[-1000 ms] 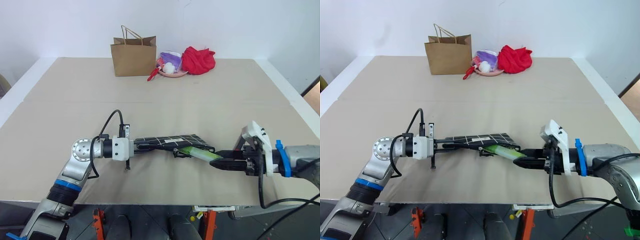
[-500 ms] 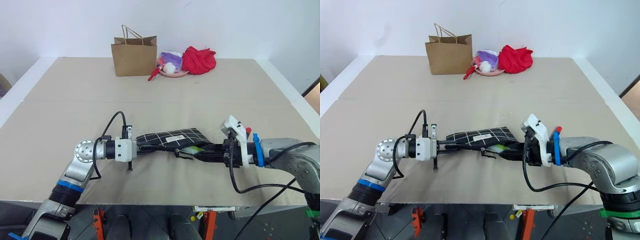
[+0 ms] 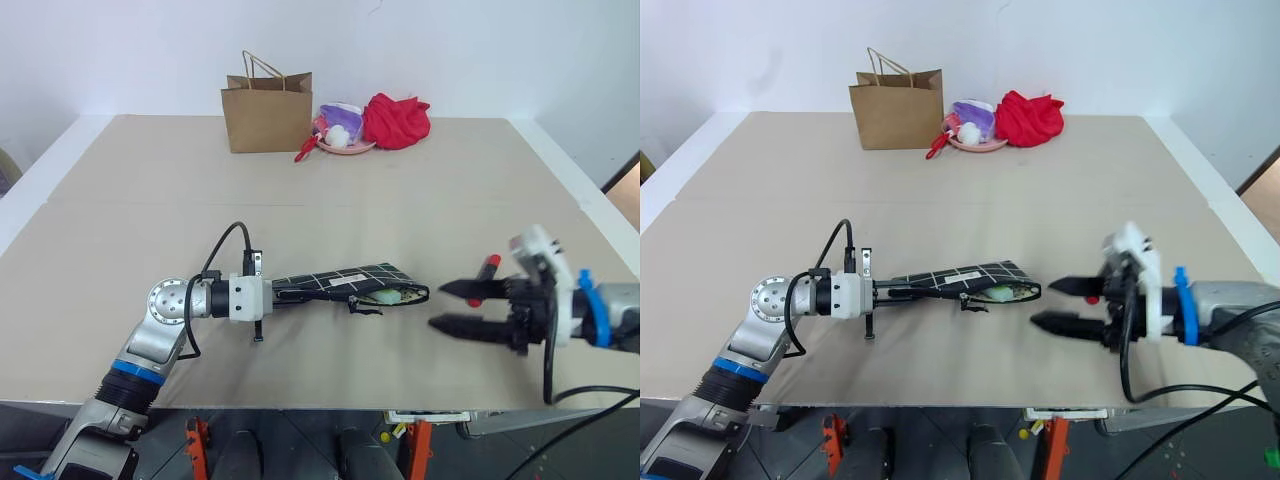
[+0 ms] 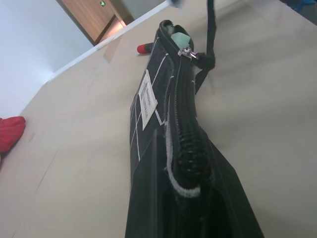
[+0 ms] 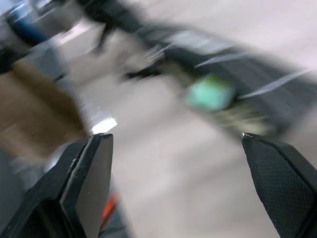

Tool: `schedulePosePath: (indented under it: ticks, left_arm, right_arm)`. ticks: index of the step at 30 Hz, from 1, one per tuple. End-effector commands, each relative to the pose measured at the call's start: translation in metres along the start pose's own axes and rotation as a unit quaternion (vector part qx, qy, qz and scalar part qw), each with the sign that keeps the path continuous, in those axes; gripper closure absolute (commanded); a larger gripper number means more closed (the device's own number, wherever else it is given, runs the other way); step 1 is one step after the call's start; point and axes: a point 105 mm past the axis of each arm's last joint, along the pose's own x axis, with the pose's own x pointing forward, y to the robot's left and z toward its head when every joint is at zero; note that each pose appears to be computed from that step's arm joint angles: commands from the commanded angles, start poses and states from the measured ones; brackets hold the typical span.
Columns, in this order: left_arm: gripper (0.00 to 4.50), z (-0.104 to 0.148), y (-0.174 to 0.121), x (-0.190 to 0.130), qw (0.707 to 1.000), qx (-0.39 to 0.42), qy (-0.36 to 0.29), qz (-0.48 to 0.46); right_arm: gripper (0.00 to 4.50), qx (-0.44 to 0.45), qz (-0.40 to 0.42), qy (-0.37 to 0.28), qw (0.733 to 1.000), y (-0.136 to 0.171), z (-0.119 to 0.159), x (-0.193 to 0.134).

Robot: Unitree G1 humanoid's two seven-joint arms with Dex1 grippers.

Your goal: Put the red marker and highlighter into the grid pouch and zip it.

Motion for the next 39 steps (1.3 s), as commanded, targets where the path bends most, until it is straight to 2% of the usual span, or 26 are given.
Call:
schedulePosePath:
  ticks: [1,5,9,12,17,22,25,26,27,28,29,32,35,39]
  left_arm:
    - [4.5,0.004,0.007,-0.004,1.0,0.01,-0.005,0.013]
    - [4.5,0.004,0.006,-0.003,1.0,0.01,-0.005,0.01]
    - [4.5,0.004,0.006,-0.003,1.0,0.01,-0.005,0.009]
    - [4.5,0.004,0.007,-0.002,1.0,0.011,-0.005,0.009]
    - [4.5,0.003,0.006,-0.002,1.0,0.013,-0.003,0.008]
    - [4.5,0.003,0.007,-0.002,1.0,0.015,-0.002,0.009]
    - [4.5,0.003,0.007,-0.002,1.0,0.015,-0.002,0.011]
    - [4.5,0.003,0.007,-0.002,1.0,0.015,-0.002,0.011]
    - [4.5,0.003,0.007,-0.002,1.0,0.015,-0.003,0.012]
    - [4.5,0.003,0.007,-0.002,1.0,0.015,-0.003,0.012]
    - [4.5,0.003,0.007,-0.002,1.0,0.014,-0.004,0.012]
    - [4.5,0.003,0.007,-0.002,1.0,0.014,-0.004,0.013]
    - [4.5,0.003,0.009,-0.002,1.0,0.015,-0.004,0.015]
    - [4.5,0.003,0.009,-0.002,1.0,0.015,-0.002,0.014]
  right_arm:
    - [0.08,-0.003,-0.138,-0.014,0.99,-0.032,-0.006,-0.008]
    - [0.08,-0.002,-0.255,0.002,0.967,-0.051,-0.025,-0.003]
    - [0.08,0.018,-0.392,0.004,0.92,-0.072,-0.047,-0.006]
    - [0.08,0.055,-0.458,-0.013,0.887,-0.08,-0.059,-0.005]
    - [0.08,0.123,-0.497,-0.033,0.858,-0.082,-0.078,0.008]
    - [0.08,0.143,-0.53,-0.026,0.835,-0.089,-0.092,0.011]
    - [0.88,0.148,-0.546,-0.026,0.824,-0.089,-0.097,0.015]
    - [1.5,0.147,-0.543,-0.024,0.826,-0.087,-0.098,0.017]
    - [1.66,0.147,-0.542,-0.022,0.827,-0.086,-0.099,0.02]
    - [2.2,0.148,-0.541,-0.022,0.827,-0.084,-0.099,0.022]
    - [2.47,0.146,-0.54,-0.021,0.829,-0.082,-0.099,0.025]
    - [3.85,0.14,-0.536,-0.016,0.833,-0.08,-0.1,0.029]
    - [3.89,0.133,-0.53,-0.009,0.837,-0.079,-0.101,0.031]
    - [3.89,0.092,-0.499,-0.017,0.861,-0.077,-0.088,0.032]
